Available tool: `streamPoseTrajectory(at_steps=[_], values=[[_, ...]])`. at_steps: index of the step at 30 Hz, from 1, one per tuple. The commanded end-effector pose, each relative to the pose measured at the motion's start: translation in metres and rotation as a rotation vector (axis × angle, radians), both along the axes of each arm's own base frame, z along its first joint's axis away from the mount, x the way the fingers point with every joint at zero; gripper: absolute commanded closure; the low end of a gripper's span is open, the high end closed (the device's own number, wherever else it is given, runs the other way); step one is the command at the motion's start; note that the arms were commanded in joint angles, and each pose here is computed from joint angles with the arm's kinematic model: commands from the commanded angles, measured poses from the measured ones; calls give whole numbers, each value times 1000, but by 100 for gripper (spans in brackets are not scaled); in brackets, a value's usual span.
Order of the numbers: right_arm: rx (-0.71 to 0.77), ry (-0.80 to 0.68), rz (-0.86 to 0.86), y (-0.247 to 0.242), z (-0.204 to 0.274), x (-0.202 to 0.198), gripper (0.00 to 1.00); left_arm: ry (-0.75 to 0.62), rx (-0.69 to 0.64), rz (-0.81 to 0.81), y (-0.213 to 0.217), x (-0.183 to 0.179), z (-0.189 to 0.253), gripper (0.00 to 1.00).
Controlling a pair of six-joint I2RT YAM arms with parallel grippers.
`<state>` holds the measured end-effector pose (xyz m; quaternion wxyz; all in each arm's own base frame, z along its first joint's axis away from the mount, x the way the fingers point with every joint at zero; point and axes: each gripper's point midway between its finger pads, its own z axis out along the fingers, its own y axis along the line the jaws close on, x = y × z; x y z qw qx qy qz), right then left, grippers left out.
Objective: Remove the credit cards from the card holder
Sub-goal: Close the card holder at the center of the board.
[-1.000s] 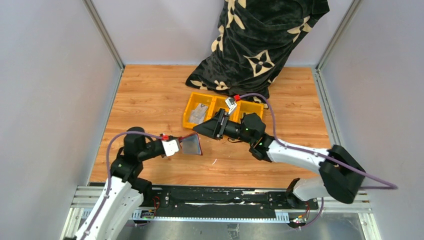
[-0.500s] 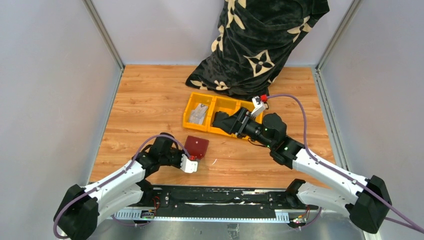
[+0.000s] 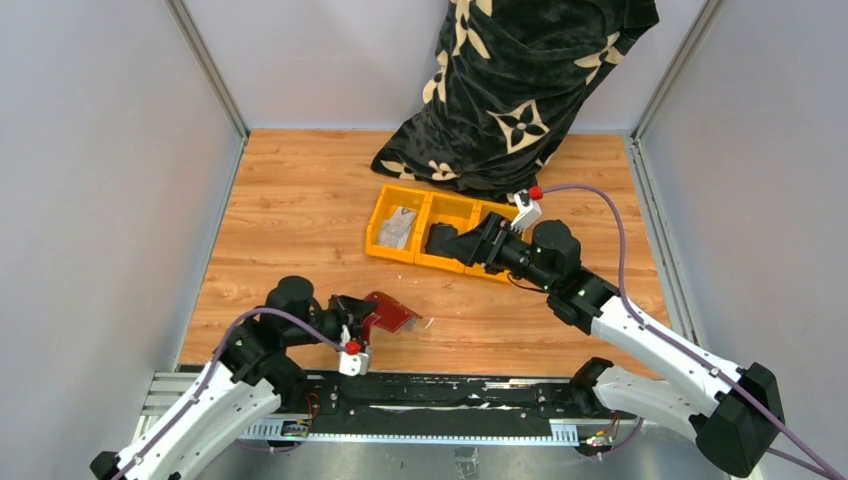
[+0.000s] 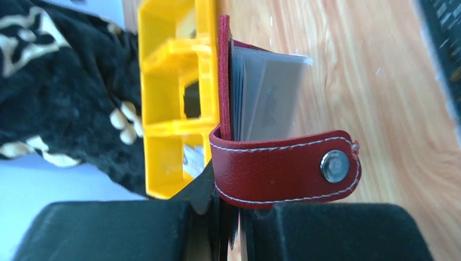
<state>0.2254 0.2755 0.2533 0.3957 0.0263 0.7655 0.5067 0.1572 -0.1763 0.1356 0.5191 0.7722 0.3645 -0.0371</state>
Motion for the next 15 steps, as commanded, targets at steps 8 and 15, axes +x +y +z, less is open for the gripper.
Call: streamPoseTrajectory(at_steps=[8, 15], values=[[42, -2, 4, 0, 14, 6, 17, 643, 398, -57, 8, -85, -15, 88], [37, 1, -17, -5, 8, 8, 17, 840, 585, -53, 10, -96, -14, 92]])
